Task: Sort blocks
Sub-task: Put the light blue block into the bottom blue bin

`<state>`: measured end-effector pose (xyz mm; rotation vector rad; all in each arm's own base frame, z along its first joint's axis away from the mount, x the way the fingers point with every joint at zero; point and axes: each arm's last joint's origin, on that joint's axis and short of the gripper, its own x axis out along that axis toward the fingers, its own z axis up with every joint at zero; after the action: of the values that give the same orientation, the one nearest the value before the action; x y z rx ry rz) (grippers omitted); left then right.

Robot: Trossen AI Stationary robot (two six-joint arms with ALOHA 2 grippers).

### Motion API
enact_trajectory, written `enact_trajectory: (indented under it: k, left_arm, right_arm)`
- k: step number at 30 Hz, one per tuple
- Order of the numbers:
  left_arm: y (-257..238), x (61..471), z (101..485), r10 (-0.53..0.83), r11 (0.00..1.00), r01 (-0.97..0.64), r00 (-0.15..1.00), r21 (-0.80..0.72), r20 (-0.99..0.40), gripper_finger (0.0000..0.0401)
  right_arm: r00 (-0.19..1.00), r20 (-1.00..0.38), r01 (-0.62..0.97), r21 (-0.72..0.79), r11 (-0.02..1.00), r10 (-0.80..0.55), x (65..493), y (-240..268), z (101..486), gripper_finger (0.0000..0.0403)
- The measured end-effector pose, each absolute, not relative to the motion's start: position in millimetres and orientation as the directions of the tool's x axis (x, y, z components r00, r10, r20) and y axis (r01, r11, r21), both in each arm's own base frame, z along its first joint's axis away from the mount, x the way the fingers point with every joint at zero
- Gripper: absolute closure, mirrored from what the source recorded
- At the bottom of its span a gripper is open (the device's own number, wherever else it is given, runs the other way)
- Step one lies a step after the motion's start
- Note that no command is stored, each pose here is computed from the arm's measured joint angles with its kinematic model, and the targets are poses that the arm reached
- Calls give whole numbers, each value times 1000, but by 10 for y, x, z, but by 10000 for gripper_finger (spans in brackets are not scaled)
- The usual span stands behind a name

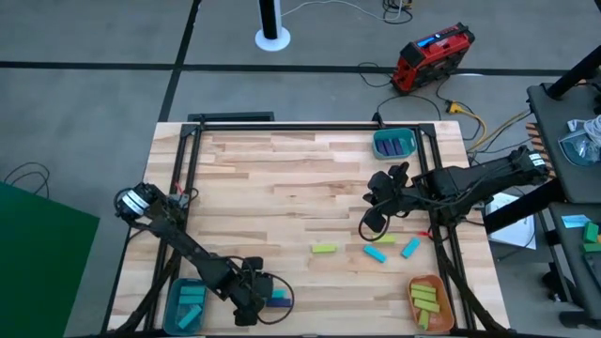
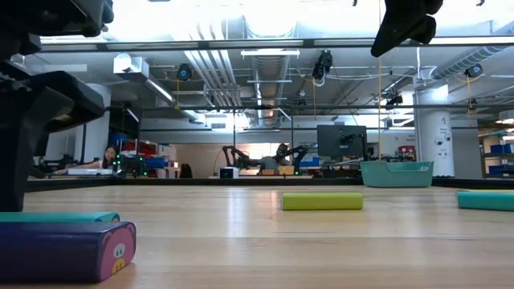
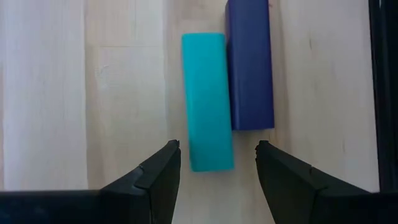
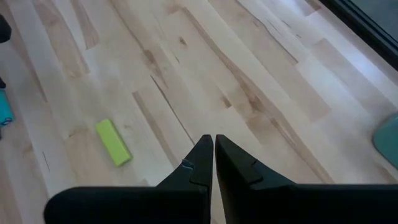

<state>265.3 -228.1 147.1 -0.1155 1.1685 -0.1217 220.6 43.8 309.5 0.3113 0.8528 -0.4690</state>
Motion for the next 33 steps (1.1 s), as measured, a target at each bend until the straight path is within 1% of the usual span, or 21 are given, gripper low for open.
enact_trajectory:
  k: [11, 22, 33]
  left_arm:
    - [-2278, 2652, 1405, -172, 985, 51, 407, -166, -897, 215]
    - [-2230, 2612, 1331, -136, 991, 66, 414, -119, -900, 216]
    - [-2215, 2603, 1306, -138, 990, 71, 422, -118, -896, 244]
  right_arm:
    - [557, -784, 514, 68, 855, -273, 2202, 437, 3061, 393]
    - [551, -788, 515, 63, 855, -274, 2199, 436, 3030, 393]
    - [551, -788, 515, 62, 855, -274, 2200, 437, 3029, 393]
